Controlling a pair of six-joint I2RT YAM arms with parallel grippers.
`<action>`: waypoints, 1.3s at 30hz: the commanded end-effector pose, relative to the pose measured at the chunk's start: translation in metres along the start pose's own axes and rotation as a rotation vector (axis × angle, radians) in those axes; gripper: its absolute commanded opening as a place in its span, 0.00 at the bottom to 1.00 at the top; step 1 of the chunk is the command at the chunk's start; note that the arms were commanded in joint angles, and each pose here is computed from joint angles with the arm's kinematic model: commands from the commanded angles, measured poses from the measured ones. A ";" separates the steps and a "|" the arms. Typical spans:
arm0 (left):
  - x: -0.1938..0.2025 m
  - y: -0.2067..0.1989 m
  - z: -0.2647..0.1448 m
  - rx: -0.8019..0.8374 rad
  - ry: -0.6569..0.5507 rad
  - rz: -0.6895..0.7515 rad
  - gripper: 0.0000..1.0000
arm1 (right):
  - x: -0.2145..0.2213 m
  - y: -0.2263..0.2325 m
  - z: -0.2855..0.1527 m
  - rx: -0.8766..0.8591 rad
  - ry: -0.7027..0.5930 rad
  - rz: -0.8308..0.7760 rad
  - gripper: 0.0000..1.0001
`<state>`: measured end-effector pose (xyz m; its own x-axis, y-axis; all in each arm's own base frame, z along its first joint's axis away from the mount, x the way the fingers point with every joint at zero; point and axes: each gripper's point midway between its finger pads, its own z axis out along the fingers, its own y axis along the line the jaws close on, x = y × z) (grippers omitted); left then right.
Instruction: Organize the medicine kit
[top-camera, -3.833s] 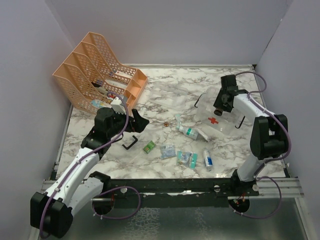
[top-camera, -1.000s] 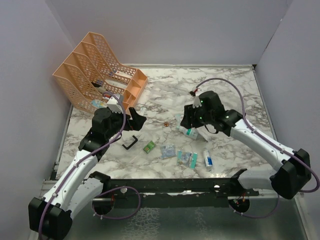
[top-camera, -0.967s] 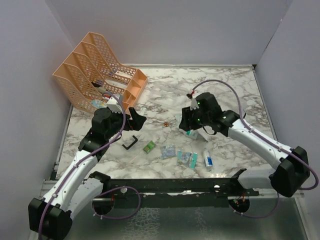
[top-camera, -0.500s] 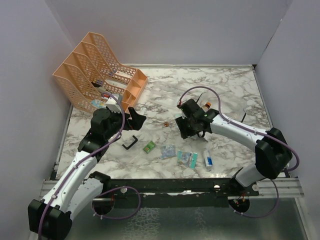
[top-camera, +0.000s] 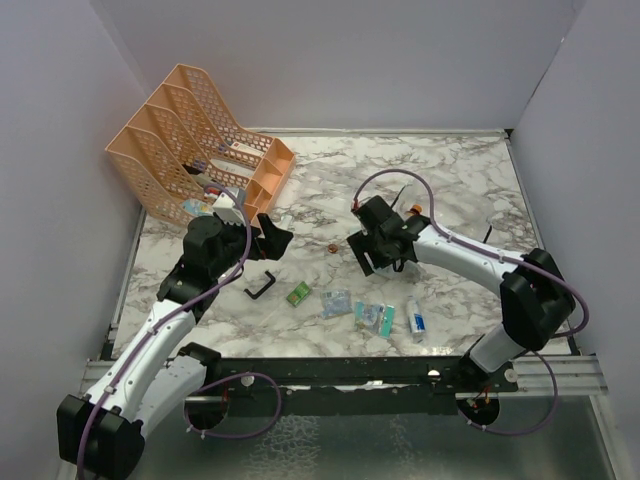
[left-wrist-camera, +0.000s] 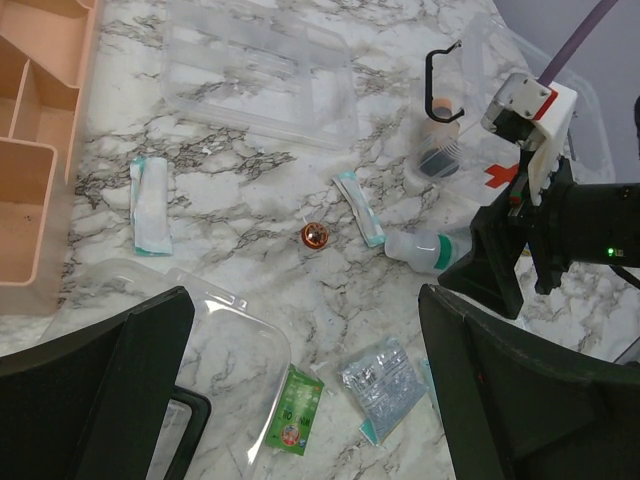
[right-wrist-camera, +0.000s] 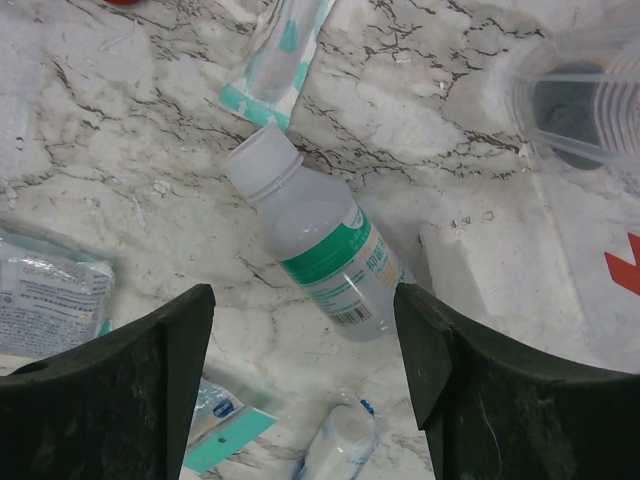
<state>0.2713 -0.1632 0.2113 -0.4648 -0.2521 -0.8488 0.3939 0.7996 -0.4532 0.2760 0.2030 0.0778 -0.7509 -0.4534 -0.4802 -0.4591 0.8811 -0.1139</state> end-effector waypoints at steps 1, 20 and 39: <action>-0.004 0.000 0.003 0.003 -0.021 -0.001 0.99 | -0.004 0.006 0.015 -0.020 0.019 -0.061 0.75; -0.001 -0.001 0.003 0.011 -0.011 -0.002 0.99 | 0.001 0.018 0.036 -0.067 0.057 -0.091 0.58; -0.001 -0.002 0.002 0.014 -0.013 -0.002 0.99 | -0.005 0.017 0.042 -0.023 0.016 0.050 0.54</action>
<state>0.2718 -0.1636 0.2069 -0.4756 -0.2483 -0.8439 0.3890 0.8011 -0.4549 0.2819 0.2205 0.0373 -0.7838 -0.4562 -0.4215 -0.4701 0.8792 -0.0774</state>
